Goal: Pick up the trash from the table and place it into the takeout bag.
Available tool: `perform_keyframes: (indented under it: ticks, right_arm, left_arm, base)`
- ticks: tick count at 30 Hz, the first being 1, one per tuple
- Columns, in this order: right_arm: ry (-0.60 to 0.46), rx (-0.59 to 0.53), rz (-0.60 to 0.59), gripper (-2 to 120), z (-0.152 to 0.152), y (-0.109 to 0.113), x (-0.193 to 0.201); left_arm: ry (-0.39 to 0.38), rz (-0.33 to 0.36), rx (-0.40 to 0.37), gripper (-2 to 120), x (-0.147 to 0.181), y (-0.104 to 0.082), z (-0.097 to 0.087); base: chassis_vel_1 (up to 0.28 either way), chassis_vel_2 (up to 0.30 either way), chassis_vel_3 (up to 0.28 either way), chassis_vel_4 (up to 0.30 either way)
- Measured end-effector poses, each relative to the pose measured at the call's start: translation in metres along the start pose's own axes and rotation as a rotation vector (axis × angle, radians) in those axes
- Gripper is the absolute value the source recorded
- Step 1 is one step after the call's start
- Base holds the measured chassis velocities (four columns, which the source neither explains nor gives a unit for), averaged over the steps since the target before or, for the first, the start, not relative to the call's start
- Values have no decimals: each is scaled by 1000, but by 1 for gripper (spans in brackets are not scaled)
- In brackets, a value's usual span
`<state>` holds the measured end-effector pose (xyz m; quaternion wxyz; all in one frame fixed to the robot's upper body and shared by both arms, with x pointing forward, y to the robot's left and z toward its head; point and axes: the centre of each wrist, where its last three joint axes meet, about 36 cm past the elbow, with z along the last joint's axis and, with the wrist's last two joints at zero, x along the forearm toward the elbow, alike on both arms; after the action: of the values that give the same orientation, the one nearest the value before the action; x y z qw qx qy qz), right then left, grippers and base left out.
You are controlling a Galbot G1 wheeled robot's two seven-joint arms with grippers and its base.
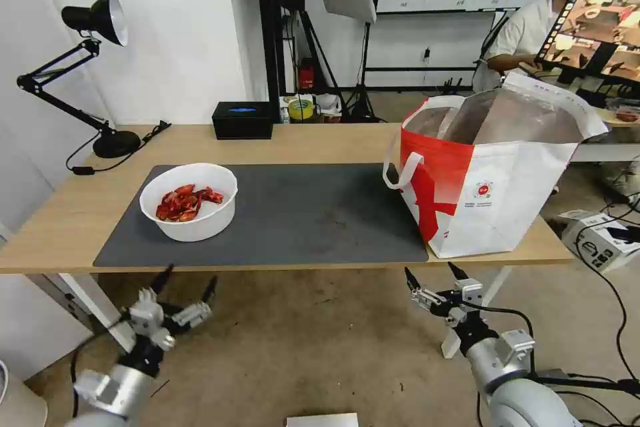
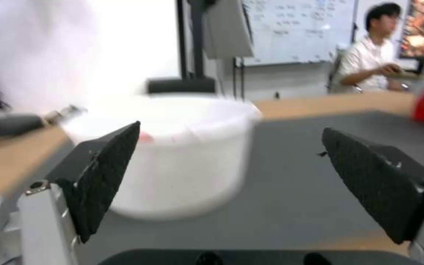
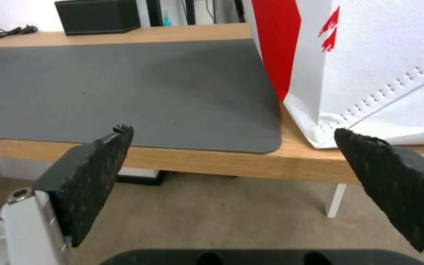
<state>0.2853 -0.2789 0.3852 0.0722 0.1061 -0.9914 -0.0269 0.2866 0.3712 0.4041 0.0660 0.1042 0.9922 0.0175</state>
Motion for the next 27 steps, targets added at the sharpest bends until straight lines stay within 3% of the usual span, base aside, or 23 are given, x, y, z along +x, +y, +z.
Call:
perform_keyframes:
  ticks: [2, 4, 6, 7, 11, 19, 22, 27]
  right_arm:
    - [0, 0, 0, 100, 0, 0, 0]
    - [0, 0, 0, 100, 0, 0, 0]
    - [0, 0, 0, 100, 0, 0, 0]
    - [0, 0, 0, 100, 0, 0, 0]
    - [0, 0, 0, 100, 0, 0, 0]
    - [-1, -1, 0, 100, 0, 0, 0]
    - [-1, -1, -1, 100, -1, 0, 0]
    - [-1, -1, -1, 100, -1, 0, 0]
  left_arm:
    - [9, -38, -15, 100, -23, 21, -30]
    - [13, -50, -18, 100, -32, 28, -40]
    - [28, -72, -16, 100, -57, 47, -71]
    - [28, -72, -16, 100, -57, 47, -71]
    - [122, -54, -18, 100, -83, 72, -107]
    - [253, -5, 42, 100, -112, 92, -133]
    - [358, 20, 88, 100, -137, 105, -137]
    - [468, -21, 115, 100, -162, 130, -146]
  base:
    - [0, 0, 0, 0]
    - [0, 0, 0, 0]
    - [0, 0, 0, 0]
    - [0, 0, 0, 0]
    - [0, 0, 0, 0]
    - [0, 0, 0, 0]
    - [0, 0, 0, 0]
    - [0, 0, 0, 0]
